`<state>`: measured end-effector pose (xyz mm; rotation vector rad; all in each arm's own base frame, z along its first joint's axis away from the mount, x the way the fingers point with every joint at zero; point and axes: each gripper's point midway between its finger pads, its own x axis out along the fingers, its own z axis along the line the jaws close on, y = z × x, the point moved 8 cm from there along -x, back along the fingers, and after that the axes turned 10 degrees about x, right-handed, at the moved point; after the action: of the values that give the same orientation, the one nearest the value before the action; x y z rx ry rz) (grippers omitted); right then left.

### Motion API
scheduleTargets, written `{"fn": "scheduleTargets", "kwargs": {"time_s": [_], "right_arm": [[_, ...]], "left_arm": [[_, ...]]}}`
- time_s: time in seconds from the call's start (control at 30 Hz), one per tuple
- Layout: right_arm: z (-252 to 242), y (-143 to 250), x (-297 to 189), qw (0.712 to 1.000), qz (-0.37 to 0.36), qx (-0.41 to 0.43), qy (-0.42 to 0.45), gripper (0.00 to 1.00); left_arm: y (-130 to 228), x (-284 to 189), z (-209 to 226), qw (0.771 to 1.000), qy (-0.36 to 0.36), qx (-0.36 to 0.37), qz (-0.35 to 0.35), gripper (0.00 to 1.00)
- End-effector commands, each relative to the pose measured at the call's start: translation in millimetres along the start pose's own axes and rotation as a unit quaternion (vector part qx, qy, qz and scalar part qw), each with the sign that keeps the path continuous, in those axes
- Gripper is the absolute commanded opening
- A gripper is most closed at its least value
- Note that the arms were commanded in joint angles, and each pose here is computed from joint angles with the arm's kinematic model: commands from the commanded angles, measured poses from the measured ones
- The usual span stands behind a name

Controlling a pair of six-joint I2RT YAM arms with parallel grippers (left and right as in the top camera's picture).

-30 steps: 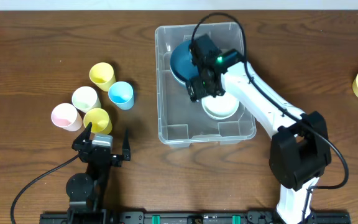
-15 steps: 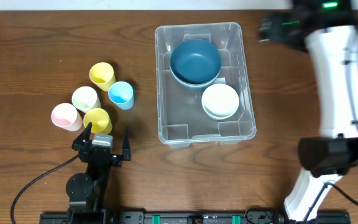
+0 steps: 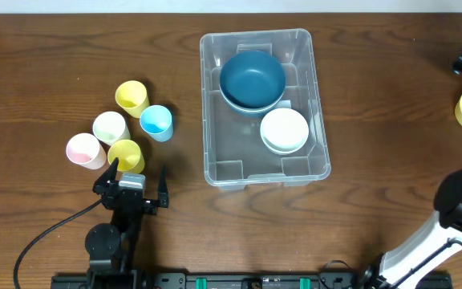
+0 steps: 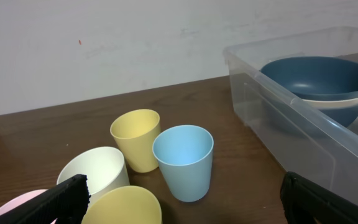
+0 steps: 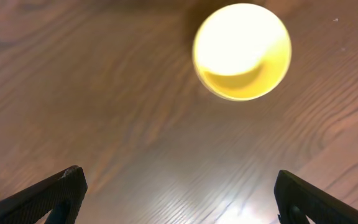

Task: Pack container
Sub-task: 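Move the right gripper to the yellow bowl on the right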

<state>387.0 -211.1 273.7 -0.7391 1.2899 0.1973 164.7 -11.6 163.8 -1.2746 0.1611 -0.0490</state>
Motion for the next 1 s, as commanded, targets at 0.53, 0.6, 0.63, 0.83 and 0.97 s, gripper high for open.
{"fn": "scheduleTargets", "kwargs": {"time_s": [0.53,0.6,0.63,0.83,0.97], "right_arm": [[-27.0,-10.0,133.7,0.984,0.07,-0.163,0.015,0.99],[-28.0,-6.6,148.3,0.982,0.081,-0.17,0.017,0.99],[-28.2,-4.9,154.1,0.98,0.086,-0.176,0.018,0.99],[-29.2,2.1,179.9,0.975,0.104,-0.194,0.019,0.98],[-26.1,1.2,181.6,0.976,0.099,-0.194,0.01,0.94]], "left_arm": [[11.2,1.0,-3.9,1.0,0.011,0.002,0.019,0.98],[11.2,1.0,-3.9,1.0,0.011,0.002,0.019,0.98],[11.2,1.0,-3.9,1.0,0.011,0.002,0.019,0.98],[11.2,1.0,-3.9,1.0,0.011,0.002,0.019,0.98],[11.2,1.0,-3.9,1.0,0.011,0.002,0.019,0.98]]}}
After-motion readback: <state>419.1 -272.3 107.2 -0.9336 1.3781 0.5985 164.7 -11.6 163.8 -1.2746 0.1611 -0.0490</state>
